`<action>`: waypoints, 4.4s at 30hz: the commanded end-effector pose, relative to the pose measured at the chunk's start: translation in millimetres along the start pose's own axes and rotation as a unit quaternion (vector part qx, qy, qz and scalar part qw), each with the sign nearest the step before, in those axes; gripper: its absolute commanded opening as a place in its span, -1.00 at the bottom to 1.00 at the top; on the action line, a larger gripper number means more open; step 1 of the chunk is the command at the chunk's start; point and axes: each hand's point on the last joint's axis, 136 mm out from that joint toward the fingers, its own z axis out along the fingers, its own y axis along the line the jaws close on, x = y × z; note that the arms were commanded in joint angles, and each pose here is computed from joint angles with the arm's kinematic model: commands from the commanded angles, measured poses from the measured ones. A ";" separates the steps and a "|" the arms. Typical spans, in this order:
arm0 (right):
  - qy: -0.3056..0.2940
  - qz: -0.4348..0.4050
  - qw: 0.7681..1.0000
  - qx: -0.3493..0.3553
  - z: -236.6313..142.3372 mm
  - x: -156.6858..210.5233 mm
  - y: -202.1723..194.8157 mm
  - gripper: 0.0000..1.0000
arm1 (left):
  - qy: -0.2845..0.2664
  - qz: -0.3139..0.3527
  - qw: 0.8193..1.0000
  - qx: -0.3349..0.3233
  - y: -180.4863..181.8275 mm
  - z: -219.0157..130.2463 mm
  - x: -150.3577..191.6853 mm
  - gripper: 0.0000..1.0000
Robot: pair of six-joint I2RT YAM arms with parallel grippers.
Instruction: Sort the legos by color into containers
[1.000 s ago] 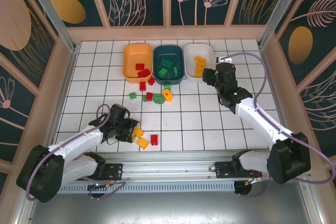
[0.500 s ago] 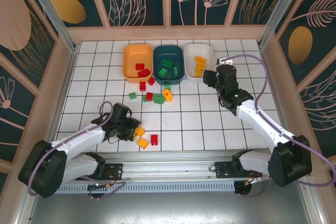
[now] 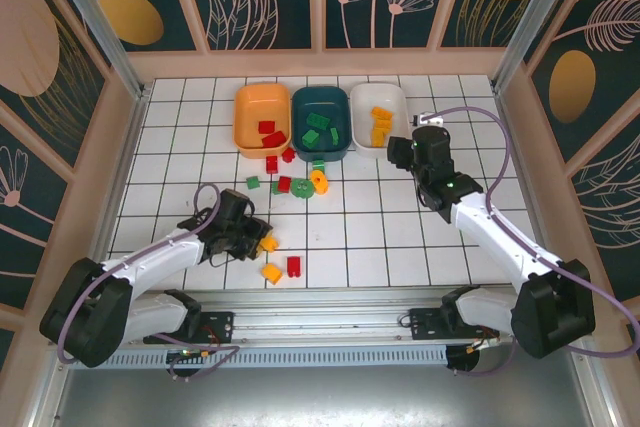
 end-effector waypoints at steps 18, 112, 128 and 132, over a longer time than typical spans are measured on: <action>-0.003 0.075 0.997 0.029 -5.0 11.3 -28.0 0.35 | -0.025 0.251 0.952 0.171 -276.5 17.8 7.7 -0.30; 0.293 -0.387 0.832 -0.268 -103.2 316.4 320.3 -0.45 | -0.299 0.148 0.937 0.100 -52.7 -124.7 -129.5 0.97; 0.136 -0.182 0.959 -0.170 17.2 77.0 228.9 -0.57 | -0.362 0.159 0.909 0.134 -66.0 -157.6 -136.9 0.94; 0.119 -0.092 0.985 -0.084 84.2 23.2 129.1 -0.58 | -0.363 0.178 0.911 0.078 -55.7 -142.3 -147.0 0.91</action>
